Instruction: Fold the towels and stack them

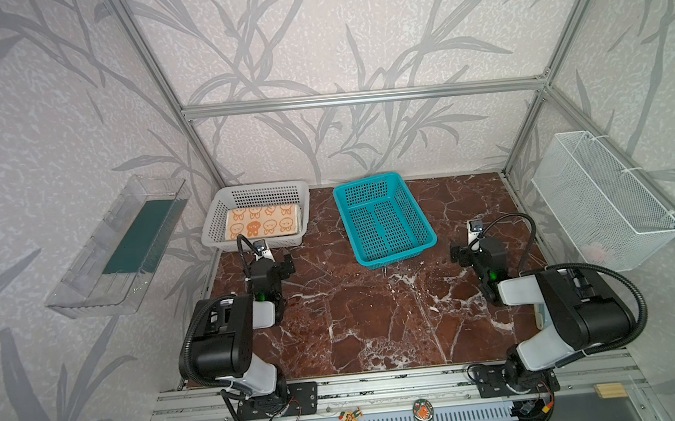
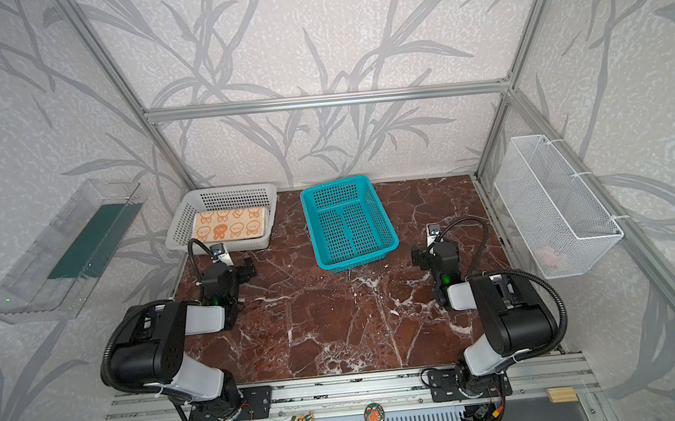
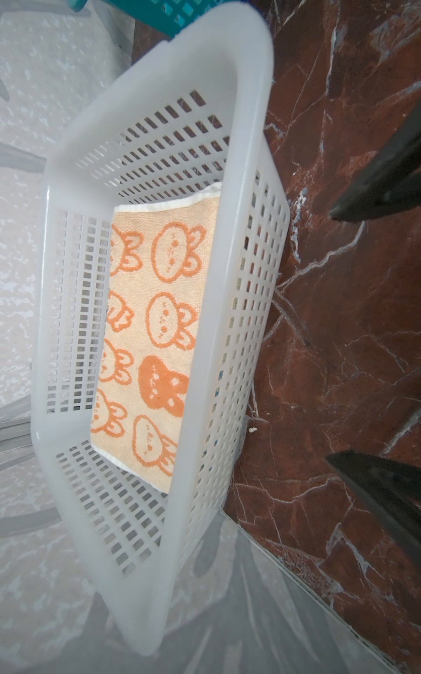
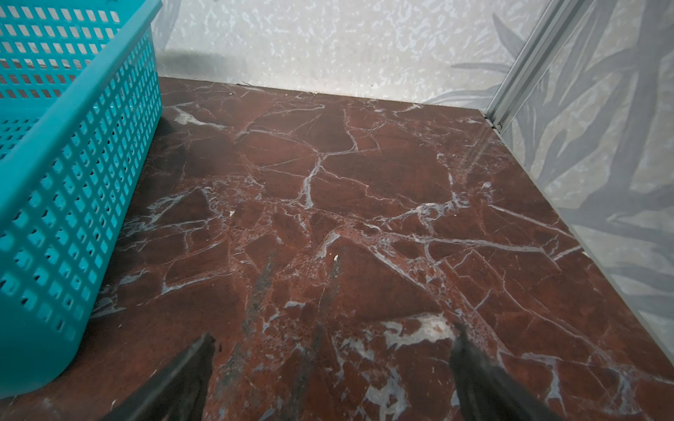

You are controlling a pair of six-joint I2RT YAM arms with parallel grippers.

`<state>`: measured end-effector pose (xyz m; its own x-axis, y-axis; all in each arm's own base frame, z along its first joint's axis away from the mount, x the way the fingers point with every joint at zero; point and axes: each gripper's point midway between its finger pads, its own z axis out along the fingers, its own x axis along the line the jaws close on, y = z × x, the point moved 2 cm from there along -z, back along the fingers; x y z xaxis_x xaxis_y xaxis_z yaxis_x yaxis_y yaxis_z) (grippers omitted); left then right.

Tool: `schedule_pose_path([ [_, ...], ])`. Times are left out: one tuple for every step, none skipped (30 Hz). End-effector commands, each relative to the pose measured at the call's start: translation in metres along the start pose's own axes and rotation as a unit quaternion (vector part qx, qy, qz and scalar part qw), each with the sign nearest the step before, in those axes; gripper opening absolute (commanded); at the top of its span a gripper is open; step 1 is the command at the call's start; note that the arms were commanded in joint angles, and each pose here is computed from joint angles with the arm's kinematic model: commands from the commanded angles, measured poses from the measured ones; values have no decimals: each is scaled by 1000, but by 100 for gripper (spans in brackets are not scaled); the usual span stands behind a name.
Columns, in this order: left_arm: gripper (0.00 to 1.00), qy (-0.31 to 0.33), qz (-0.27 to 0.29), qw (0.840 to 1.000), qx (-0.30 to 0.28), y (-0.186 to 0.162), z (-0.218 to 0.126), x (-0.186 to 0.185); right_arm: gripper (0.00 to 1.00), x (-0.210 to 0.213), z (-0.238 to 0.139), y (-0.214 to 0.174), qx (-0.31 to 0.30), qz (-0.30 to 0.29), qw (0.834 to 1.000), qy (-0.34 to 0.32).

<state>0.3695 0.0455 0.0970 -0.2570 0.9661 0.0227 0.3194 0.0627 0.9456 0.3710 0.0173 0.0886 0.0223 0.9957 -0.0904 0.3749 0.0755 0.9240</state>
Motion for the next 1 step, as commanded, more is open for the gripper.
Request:
schedule_pose_path([
  [99,-2,5,1000,-12,7,2,-2,99,-3,0,11,-13,4,1000,-9],
])
